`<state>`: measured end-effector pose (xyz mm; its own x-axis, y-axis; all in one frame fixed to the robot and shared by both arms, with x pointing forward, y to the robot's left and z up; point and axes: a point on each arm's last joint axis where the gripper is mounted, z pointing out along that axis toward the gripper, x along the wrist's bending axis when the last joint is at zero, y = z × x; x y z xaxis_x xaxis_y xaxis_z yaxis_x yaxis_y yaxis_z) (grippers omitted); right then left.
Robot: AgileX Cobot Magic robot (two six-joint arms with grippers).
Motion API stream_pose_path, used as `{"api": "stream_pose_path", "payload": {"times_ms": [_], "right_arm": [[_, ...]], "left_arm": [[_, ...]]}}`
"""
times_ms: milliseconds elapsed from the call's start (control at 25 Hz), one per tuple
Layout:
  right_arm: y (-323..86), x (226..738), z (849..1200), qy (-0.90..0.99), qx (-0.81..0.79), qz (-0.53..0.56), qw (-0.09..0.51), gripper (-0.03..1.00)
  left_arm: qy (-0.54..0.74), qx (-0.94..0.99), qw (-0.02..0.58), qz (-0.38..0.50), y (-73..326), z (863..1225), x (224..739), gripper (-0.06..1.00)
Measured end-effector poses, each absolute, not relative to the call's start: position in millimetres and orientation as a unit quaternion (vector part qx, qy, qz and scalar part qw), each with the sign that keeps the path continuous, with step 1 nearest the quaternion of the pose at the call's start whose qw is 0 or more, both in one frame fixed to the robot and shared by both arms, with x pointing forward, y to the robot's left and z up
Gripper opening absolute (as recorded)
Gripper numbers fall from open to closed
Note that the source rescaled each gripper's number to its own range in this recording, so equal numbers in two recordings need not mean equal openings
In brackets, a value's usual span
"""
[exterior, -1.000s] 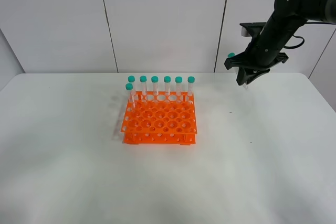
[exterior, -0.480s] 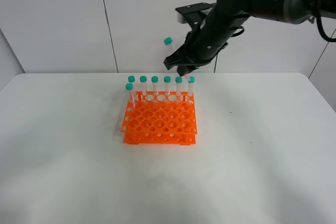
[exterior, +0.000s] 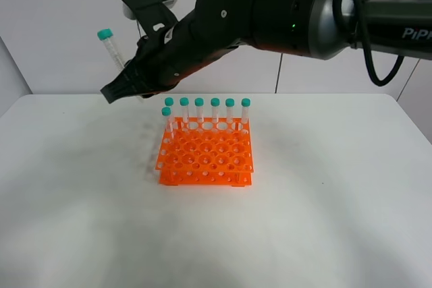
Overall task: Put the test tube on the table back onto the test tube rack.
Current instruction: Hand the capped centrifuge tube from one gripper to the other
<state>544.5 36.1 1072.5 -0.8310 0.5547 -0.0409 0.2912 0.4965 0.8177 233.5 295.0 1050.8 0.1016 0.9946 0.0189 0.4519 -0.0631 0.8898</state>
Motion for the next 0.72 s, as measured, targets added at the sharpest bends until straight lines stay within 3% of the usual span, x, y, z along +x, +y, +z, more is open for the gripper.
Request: {"api": "stream_pose_path", "payload": {"times_ms": [400, 720], "right_arm": [[39.7, 532.3, 1049.9, 0.858, 0.224, 0.45, 0.104, 0.0], [27.3, 541.8, 1043.1, 0.873, 0.236, 0.388, 0.176, 0.0]], "left_arm": [[0.568, 0.637, 0.382, 0.356, 295.0, 1050.8, 233.5, 1.0], [0.568, 0.637, 0.382, 0.356, 295.0, 1050.8, 233.5, 1.0]]}}
